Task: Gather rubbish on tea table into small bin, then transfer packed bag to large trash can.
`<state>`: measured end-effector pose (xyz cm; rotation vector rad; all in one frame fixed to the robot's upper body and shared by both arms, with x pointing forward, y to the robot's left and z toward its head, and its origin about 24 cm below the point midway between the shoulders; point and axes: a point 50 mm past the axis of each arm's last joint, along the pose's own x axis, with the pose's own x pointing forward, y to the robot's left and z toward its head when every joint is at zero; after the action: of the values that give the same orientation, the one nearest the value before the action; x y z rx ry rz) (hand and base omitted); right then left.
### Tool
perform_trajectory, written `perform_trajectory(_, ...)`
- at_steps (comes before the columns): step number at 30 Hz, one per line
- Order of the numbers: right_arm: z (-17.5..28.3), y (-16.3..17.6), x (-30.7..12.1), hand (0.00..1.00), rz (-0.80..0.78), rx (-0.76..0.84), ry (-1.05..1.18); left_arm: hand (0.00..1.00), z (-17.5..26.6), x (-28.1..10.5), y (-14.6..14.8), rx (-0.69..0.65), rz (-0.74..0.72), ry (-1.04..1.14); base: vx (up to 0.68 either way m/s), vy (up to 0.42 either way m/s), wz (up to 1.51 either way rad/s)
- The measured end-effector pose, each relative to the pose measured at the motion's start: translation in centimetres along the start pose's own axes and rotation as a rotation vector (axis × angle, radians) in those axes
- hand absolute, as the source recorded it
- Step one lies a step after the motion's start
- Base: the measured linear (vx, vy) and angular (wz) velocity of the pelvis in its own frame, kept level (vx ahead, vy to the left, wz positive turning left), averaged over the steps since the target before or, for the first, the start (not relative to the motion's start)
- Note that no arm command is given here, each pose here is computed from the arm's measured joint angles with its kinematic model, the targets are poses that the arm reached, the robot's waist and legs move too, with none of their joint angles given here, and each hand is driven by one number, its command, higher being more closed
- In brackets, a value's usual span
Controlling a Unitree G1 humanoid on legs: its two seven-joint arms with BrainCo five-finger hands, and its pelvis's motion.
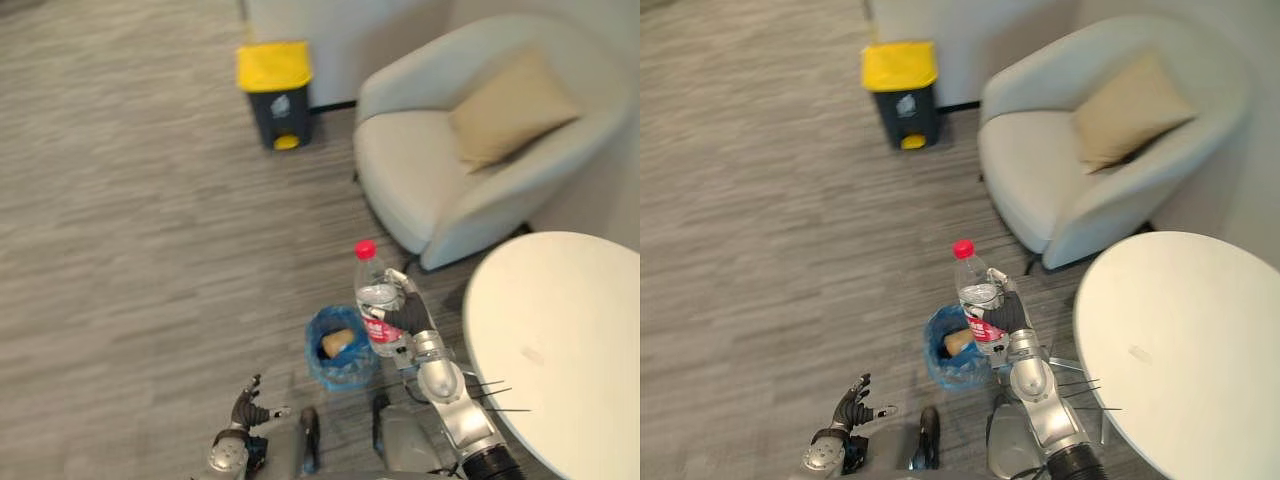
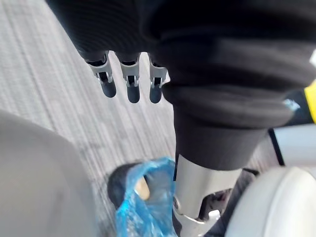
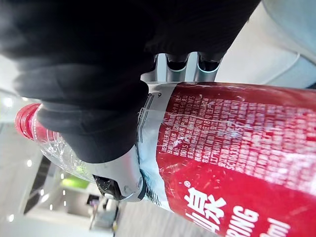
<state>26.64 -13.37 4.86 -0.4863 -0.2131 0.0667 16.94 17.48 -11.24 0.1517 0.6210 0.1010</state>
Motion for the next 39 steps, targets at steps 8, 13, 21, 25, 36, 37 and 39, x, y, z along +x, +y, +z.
perform_trajectory(8, 2.4, -0.9, 5.6, 1.0, -0.158, -0.023, -0.078, 0.0, 7.2, 2.9, -0.6, -0.166, 0.095, -0.201, -0.12, -0.056, 0.15)
perform_trajectory(13, 6.9, -2.0, 8.6, 1.0, -0.257, -0.003, -0.218, 0.0, 14.7, 3.7, 0.6, -0.337, 0.17, -0.441, -0.18, -0.077, 0.11)
perform_trajectory(21, 12.5, -5.2, 11.7, 1.0, -0.347, -0.055, -0.377, 0.0, 20.0, 2.5, 2.6, -0.457, 0.206, -0.66, -0.08, -0.013, 0.09)
perform_trajectory(25, 13.3, -6.6, 12.6, 0.0, -0.382, -0.085, -0.396, 0.0, 19.0, 3.0, 2.7, -0.45, 0.21, -0.603, -0.06, 0.041, 0.04)
perform_trajectory(36, 10.4, -6.2, 12.5, 0.0, -0.36, -0.093, -0.284, 0.0, 18.3, 3.2, 2.8, -0.426, 0.213, -0.571, -0.02, 0.031, 0.02)
perform_trajectory(37, 10.3, -6.2, 12.4, 0.0, -0.359, -0.092, -0.281, 0.0, 18.3, 3.2, 2.9, -0.426, 0.214, -0.571, -0.04, 0.045, 0.02)
perform_trajectory(39, 9.8, -5.8, 11.9, 0.0, -0.353, -0.102, -0.277, 0.0, 18.2, 3.2, 2.9, -0.428, 0.219, -0.567, -0.02, 0.017, 0.01)
